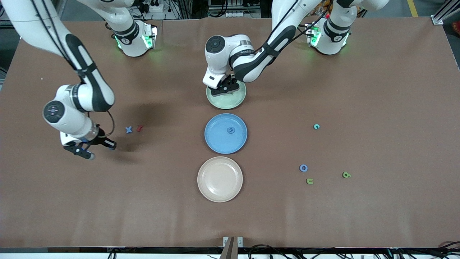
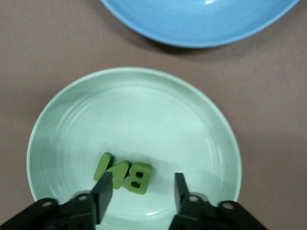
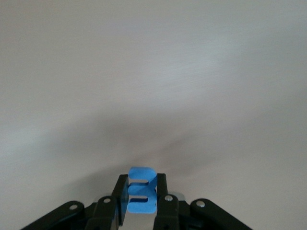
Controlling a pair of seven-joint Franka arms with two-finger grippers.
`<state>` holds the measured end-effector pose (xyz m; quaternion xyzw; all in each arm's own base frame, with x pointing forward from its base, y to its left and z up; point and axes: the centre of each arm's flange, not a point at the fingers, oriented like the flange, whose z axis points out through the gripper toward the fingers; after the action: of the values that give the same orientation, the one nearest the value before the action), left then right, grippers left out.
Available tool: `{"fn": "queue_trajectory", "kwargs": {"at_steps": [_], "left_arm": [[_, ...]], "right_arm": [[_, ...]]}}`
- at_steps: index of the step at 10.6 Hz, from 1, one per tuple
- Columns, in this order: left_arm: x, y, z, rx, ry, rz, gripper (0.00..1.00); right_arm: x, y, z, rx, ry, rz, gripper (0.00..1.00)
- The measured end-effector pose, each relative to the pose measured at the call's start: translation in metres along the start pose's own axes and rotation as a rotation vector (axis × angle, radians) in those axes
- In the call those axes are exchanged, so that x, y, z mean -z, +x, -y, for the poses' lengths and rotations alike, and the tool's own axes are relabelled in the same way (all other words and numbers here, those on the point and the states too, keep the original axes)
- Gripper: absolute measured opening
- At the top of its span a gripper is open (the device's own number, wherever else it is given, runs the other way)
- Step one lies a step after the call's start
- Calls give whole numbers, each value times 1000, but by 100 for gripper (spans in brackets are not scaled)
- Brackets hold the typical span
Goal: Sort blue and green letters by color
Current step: 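Place the B on the green plate and the E on the blue plate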
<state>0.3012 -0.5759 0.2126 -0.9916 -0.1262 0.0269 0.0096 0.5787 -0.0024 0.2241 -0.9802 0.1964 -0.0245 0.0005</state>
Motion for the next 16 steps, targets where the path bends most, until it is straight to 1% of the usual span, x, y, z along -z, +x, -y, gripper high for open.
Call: {"fn": "queue_trajectory", "kwargs": {"at_steps": [1,2,3,4,5,6,8,9,11,13,14,15,16], "left_arm": [[10,12,-3,17,-19,-9,70],[25,35,-3,49,-45,-25,84],[41,66,4,61,-65,-45,98],[54,108,19,40,-76,-64,100],[62,156,41,14,-77,-77,100],[64,204,68,-19,-73,-85,100],[65,281,125,-65,-63,-91,100],[65,310,151,-64,-60,-94,100],[63,353,190,-80,-52,-101,100],[51,389,216,-94,-33,-112,100],[41,401,224,-93,-25,-111,99],[33,410,230,-109,-18,-108,96],[26,415,232,-121,-15,-104,94]], "right_arm": [[12,-13,44,-7,9,-12,28],[20,-30,90,-15,29,-22,28],[27,-50,131,-19,58,-21,28],[33,-70,166,-7,92,-10,28],[37,-91,198,15,120,2,28],[38,-111,227,35,136,9,28],[32,-149,279,37,144,17,28],[27,-167,302,27,147,23,28],[21,-197,341,8,159,31,28],[18,-226,374,2,177,40,28],[17,-238,386,-6,185,49,31],[18,-246,393,-37,193,60,33],[21,-248,396,-55,197,63,39]]}}
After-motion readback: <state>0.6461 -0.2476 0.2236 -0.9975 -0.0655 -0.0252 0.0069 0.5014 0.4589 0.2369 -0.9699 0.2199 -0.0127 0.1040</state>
